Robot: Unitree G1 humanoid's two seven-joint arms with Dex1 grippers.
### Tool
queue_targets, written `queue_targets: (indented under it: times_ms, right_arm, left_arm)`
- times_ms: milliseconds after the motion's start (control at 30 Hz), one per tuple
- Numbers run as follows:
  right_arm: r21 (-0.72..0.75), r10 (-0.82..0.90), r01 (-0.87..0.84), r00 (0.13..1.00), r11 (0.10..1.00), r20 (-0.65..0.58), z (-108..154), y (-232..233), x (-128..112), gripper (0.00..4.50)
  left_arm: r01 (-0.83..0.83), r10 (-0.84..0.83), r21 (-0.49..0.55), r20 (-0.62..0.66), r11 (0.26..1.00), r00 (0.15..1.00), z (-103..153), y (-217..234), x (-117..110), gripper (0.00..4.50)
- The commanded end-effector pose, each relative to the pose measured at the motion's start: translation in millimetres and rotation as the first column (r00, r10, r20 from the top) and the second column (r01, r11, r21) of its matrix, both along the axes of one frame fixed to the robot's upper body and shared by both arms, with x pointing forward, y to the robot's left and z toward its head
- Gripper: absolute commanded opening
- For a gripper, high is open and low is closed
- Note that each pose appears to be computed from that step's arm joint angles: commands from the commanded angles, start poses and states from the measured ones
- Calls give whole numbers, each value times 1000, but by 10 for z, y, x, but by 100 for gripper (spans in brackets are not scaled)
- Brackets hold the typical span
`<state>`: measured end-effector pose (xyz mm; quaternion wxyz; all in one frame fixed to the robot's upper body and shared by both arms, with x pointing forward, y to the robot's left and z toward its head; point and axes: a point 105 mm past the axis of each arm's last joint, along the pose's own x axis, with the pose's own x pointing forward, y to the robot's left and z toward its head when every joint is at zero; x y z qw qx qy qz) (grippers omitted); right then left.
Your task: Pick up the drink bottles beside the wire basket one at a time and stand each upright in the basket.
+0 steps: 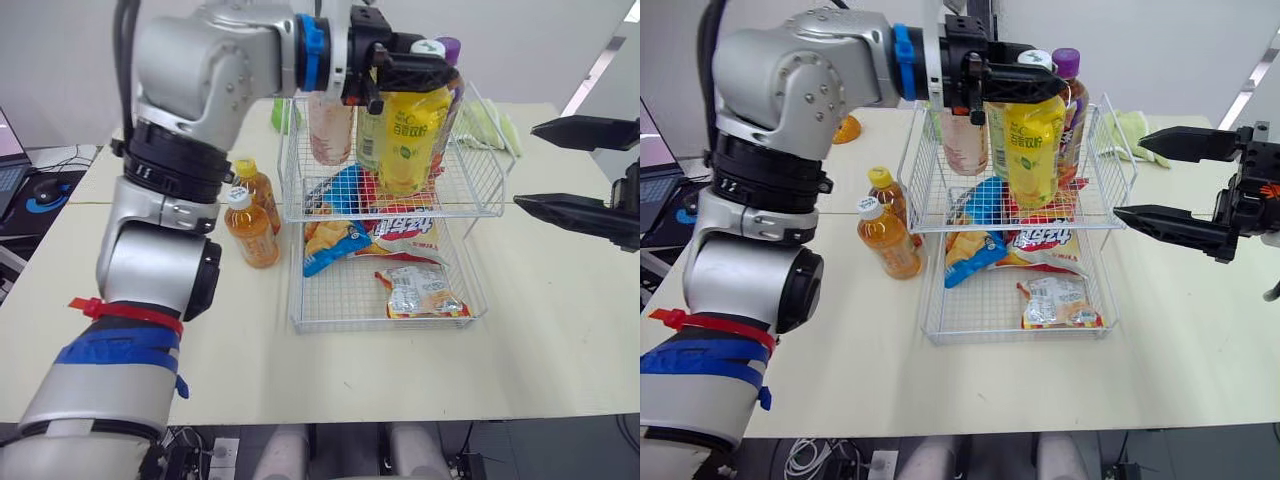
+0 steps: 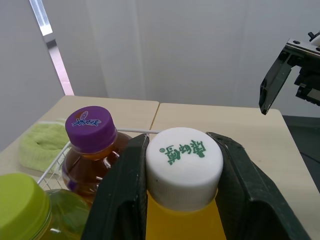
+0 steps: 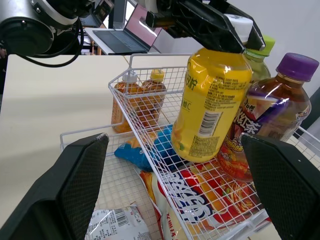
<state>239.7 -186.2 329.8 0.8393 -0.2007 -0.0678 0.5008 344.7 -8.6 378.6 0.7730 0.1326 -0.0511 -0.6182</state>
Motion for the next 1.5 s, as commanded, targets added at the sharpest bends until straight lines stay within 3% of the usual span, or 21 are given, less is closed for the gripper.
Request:
queue_targets:
  times_ms: [33, 300, 533, 633, 933, 1100, 1233, 1333, 1500]
  right_arm:
    - [-7, -3, 3, 998, 1000, 58, 113, 7, -92, 450]
    - [-5, -10, 11, 998, 1000, 62, 104, 16, -106, 450]
    - [-13, -25, 26, 998, 1000, 63, 97, 6, -115, 450]
    - [-15, -28, 29, 997, 999, 65, 97, 7, -118, 450]
    - [-30, -6, 8, 997, 1000, 73, 112, 40, -116, 450]
    - [-24, 38, -37, 998, 999, 44, 116, 123, -90, 450]
    - [-53, 92, -90, 995, 995, 39, 104, 244, -78, 450]
    - [-61, 151, -148, 988, 987, 35, 94, 385, -66, 450]
    - [-61, 245, -245, 970, 968, -1, 61, 579, -72, 450]
  left_arm:
    - [44, -41, -27, 82, 999, 996, 188, -112, -83, 137]
    - [67, -65, -25, 70, 997, 995, 119, -221, -23, 137]
    - [155, -150, -66, 80, 986, 985, 318, -125, -177, 358]
    - [168, -156, -79, 144, 983, 977, 444, 34, -274, 446]
    - [113, -98, -87, 161, 990, 982, 434, 807, -611, 446]
    - [-148, 168, -121, 180, 982, 969, 310, 1414, -526, 446]
    - [-339, 359, -139, 175, 931, 917, 172, 1856, -493, 446]
    - [-509, 521, -115, 213, 853, 826, -79, 2251, -418, 446]
    - [-631, 642, -122, 141, 766, 753, -437, 2653, -425, 446]
